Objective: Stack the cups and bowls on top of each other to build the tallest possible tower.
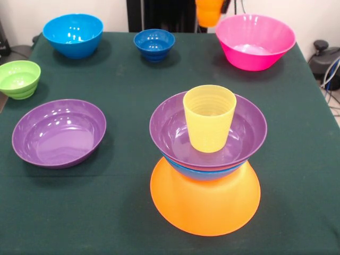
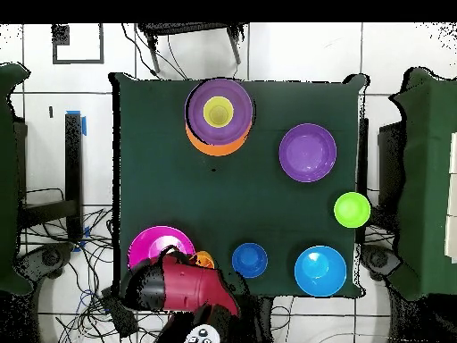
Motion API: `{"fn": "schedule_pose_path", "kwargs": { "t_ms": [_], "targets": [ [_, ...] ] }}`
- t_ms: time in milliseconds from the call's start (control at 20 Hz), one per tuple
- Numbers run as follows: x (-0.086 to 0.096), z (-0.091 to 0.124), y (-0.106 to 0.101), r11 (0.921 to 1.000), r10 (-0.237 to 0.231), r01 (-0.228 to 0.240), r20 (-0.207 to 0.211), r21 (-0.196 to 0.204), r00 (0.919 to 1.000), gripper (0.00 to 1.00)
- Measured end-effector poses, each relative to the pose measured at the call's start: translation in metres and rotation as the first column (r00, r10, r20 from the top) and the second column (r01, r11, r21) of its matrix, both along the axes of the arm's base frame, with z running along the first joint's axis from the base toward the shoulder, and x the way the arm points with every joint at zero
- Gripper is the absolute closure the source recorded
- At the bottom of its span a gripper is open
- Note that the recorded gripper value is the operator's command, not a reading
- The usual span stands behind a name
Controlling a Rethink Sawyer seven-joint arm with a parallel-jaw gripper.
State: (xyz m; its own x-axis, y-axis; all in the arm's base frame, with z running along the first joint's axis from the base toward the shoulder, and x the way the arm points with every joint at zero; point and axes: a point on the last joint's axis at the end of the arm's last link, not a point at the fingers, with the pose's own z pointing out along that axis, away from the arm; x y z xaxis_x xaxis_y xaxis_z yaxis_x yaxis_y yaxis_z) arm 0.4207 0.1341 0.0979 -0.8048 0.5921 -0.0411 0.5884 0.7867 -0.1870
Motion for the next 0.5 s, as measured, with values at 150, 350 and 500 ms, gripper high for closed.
{"fn": "schedule_pose_path", "kwargs": {
  "t_ms": [150, 350, 500],
  "targets": [
    [0.025, 0.025, 0.004, 0.9999, 0.015, -0.015, -0.04, 0.003, 0.9991, 1.0],
    [0.074, 0.06, -0.002, 0.9993, 0.037, -0.037, -0.041, -0.001, 0.9985, 1.0],
    [0.102, 0.072, -0.006, 0.9989, 0.047, -0.047, -0.011, 0.0, 0.9988, 1.0]
  ]
}}
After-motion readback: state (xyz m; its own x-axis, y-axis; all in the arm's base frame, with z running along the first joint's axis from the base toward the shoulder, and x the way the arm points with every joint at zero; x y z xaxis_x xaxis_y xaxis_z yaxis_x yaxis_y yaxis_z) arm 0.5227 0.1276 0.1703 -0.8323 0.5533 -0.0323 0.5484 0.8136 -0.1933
